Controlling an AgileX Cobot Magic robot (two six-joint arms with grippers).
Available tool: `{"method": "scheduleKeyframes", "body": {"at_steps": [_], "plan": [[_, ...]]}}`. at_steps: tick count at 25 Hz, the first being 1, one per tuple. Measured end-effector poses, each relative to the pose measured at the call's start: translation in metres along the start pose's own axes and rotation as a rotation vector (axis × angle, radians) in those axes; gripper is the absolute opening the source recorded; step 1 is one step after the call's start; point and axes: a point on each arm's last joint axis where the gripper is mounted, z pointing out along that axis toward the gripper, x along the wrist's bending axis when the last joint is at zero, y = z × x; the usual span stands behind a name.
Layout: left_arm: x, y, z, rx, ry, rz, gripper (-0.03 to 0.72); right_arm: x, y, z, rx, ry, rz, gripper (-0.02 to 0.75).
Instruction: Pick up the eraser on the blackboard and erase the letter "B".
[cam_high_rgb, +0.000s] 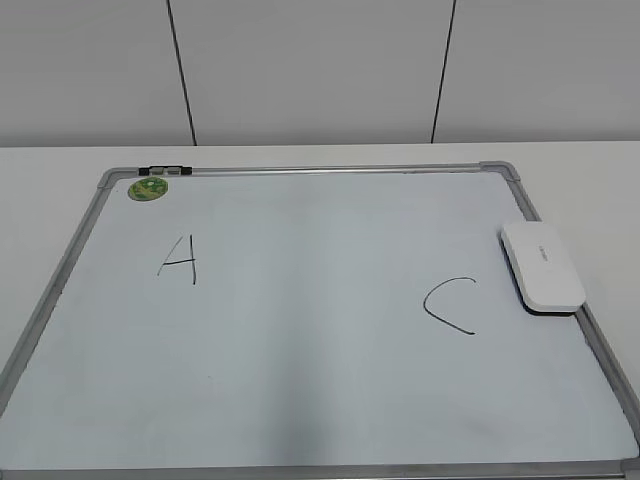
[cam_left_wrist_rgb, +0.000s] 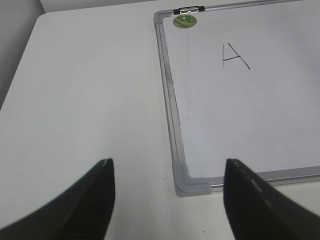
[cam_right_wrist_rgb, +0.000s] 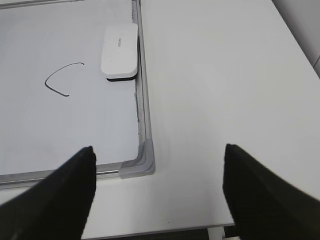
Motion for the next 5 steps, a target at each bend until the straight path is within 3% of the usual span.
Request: {"method": "scheduleKeyframes", "body": {"at_steps": [5], "plan": [[0.0000, 0.0000, 0.0000, 0.000, 0.000, 0.000, 0.482, 0.0000, 0.0000, 0.0000, 0.000, 0.000, 0.000, 0.587]]}}
